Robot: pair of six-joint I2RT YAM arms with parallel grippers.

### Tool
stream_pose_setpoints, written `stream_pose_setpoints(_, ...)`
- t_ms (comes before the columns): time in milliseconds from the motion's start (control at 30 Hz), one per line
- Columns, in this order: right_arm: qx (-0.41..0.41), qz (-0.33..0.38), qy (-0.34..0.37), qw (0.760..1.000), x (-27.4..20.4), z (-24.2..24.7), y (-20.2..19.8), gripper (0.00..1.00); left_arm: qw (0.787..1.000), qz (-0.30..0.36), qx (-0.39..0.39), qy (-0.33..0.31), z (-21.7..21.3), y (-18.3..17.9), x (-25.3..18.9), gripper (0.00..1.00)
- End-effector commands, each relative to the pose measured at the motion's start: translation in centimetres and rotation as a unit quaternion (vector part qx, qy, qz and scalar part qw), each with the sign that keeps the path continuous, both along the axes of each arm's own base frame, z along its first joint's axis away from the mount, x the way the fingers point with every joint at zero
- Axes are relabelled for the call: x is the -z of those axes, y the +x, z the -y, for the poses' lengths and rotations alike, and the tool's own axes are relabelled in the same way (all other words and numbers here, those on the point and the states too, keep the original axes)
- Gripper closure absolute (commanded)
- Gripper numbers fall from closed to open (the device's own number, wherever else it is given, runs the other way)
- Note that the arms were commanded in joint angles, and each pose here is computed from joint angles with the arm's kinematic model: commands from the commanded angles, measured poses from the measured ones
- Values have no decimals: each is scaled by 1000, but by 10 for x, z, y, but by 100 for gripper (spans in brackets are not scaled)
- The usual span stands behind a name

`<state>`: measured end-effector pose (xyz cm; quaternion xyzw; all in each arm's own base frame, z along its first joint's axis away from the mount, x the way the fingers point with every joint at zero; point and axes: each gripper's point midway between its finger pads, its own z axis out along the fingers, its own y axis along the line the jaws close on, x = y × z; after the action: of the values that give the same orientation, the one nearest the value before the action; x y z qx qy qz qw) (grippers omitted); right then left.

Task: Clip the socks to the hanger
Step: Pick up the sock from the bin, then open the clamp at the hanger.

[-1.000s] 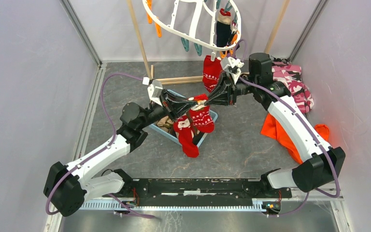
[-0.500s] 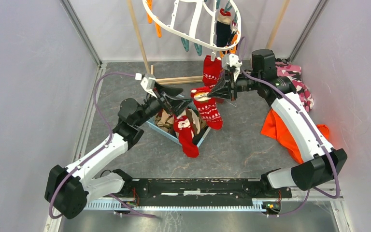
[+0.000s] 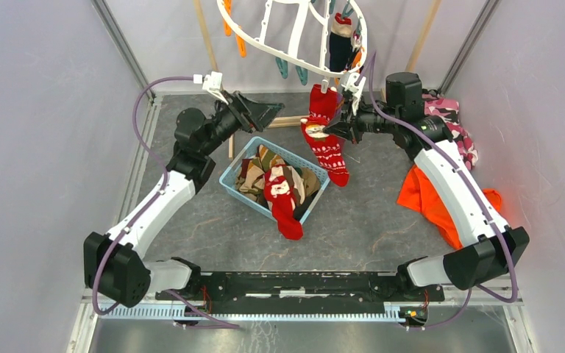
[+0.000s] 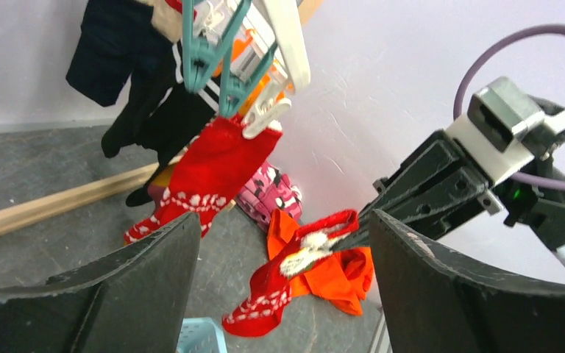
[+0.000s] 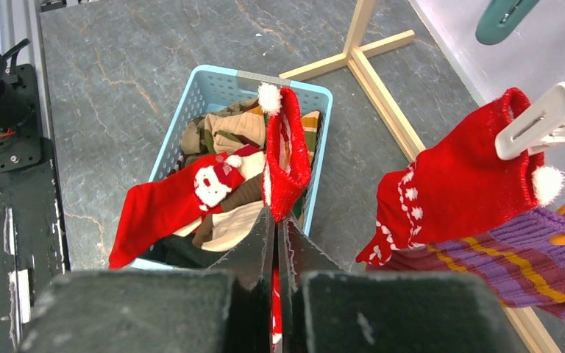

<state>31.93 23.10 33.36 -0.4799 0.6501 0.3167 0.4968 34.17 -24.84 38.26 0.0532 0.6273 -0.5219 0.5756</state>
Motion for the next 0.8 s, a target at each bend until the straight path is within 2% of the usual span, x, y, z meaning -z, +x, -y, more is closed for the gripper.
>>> stream_pose_setpoints(0,28,1,23,999,-10,2,9,100,999,-24,-19,-9,3,17,-25,15)
stream_pose_setpoints(167,30,-10,32,999,-6,3,9,100,997,-27,-65,25,17,31,-33,16)
stream_pose_setpoints(300,28,-19,39,999,-4,3,9,100,993,-42,-96,45,29,42,-31,31)
stream_pose_setpoints(567,25,-31,48,998,-1,3,6,100,986,-54,-132,84,51,68,-22,43)
stream_pose_setpoints(767,32,-34,51,998,-1,7,3,100,991,-40,-92,92,58,51,-13,43)
